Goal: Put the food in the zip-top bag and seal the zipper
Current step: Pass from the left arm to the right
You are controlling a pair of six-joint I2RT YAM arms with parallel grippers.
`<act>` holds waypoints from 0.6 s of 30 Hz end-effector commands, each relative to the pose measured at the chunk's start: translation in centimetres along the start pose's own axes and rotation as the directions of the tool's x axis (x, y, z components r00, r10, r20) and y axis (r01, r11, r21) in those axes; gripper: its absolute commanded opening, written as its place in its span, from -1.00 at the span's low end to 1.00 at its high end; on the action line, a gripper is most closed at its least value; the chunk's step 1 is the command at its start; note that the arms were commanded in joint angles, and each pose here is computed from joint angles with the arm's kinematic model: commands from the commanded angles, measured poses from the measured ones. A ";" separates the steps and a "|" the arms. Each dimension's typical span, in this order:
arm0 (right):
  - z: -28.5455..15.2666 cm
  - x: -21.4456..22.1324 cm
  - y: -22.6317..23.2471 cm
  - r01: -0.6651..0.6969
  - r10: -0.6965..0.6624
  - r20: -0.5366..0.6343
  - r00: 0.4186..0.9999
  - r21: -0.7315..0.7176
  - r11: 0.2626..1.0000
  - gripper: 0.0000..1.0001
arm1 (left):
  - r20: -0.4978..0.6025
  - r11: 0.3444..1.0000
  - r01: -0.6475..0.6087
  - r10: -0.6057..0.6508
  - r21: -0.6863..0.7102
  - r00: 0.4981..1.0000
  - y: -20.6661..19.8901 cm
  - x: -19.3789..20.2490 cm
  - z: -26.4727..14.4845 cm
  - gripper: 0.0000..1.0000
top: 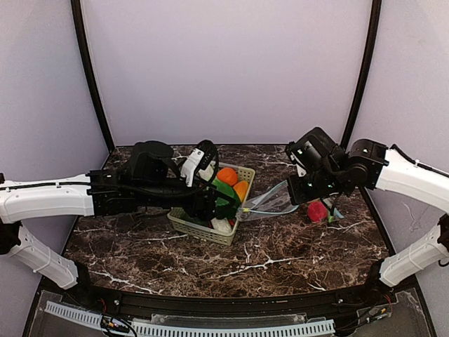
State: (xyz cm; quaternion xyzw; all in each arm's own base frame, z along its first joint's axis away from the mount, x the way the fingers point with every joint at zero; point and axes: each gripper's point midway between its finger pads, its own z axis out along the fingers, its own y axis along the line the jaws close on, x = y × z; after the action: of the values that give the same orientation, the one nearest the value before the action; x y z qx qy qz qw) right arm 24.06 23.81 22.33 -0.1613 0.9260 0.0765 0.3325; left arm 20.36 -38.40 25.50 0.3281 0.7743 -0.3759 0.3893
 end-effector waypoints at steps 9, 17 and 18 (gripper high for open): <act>3.2 1.6 -4.1 -0.048 0.068 -0.125 0.990 0.154 0.987 -1.00 | -0.007 0.929 0.221 -0.234 -0.295 0.972 8.8 4.1 -3.0 0.62; 3.6 1.9 -3.7 -0.060 0.076 -0.124 0.989 0.126 0.990 -1.00 | -0.195 0.872 0.230 -0.340 -0.432 0.920 12.4 9.7 -0.6 0.63; 3.7 1.9 -3.6 -0.064 0.079 -0.123 0.989 0.121 0.991 -1.00 | -0.195 0.867 0.241 -0.352 -0.436 0.916 12.6 9.8 -0.5 0.62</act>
State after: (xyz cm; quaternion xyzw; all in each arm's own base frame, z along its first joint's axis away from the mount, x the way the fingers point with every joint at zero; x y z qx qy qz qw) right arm 26.07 20.79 18.45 -0.1222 0.9530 0.0117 0.2770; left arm 25.43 -30.69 15.38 0.1863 0.8983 -0.2426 0.3154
